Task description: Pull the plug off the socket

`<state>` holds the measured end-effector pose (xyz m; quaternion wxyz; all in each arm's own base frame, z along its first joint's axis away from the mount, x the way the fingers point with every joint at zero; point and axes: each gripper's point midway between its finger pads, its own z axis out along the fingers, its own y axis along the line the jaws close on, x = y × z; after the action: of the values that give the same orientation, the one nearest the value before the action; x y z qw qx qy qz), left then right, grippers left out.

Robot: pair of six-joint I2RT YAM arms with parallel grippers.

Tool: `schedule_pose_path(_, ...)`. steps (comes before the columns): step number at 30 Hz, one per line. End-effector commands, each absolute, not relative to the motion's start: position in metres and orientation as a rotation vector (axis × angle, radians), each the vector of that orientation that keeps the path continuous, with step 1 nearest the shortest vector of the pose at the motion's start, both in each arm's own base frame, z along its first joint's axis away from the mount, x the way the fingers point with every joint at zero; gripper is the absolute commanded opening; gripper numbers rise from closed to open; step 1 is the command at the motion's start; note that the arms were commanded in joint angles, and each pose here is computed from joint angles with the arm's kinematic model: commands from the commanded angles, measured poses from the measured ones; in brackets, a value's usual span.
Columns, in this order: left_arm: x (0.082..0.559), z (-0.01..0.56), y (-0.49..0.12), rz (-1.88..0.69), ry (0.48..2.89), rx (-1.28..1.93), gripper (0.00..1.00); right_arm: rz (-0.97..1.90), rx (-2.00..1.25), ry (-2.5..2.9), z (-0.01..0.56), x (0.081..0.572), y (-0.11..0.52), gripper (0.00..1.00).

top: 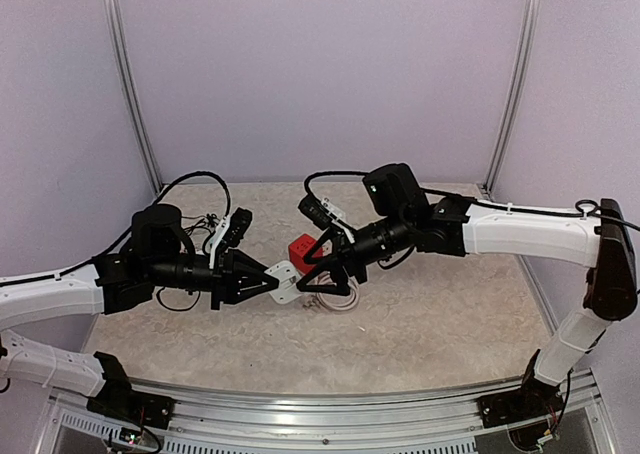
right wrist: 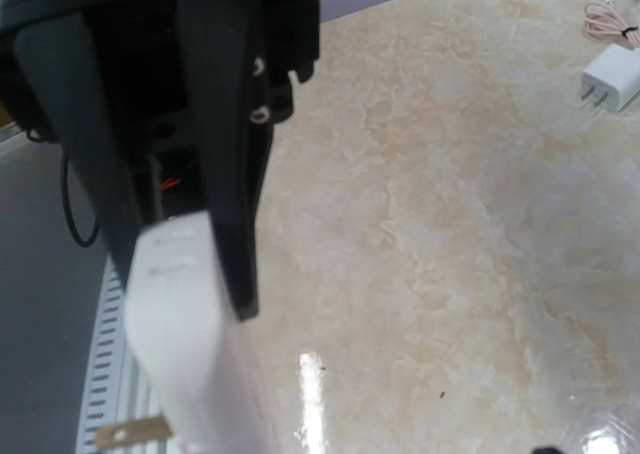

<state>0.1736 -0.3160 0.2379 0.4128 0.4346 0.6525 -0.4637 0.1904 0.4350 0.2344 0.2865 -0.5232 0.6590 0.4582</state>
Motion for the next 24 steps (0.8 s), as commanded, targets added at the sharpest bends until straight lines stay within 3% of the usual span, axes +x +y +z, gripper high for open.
schedule_pose_path(1,0.17,0.254,-0.319,-1.202,1.572,1.11,0.0,1.212,-1.407,1.784,0.228,0.193,0.442,0.89)
schedule_pose_path(24,0.144,0.272,-0.325,-1.345,1.434,1.209,0.0,1.234,-1.426,1.808,0.208,0.196,0.45,0.84)
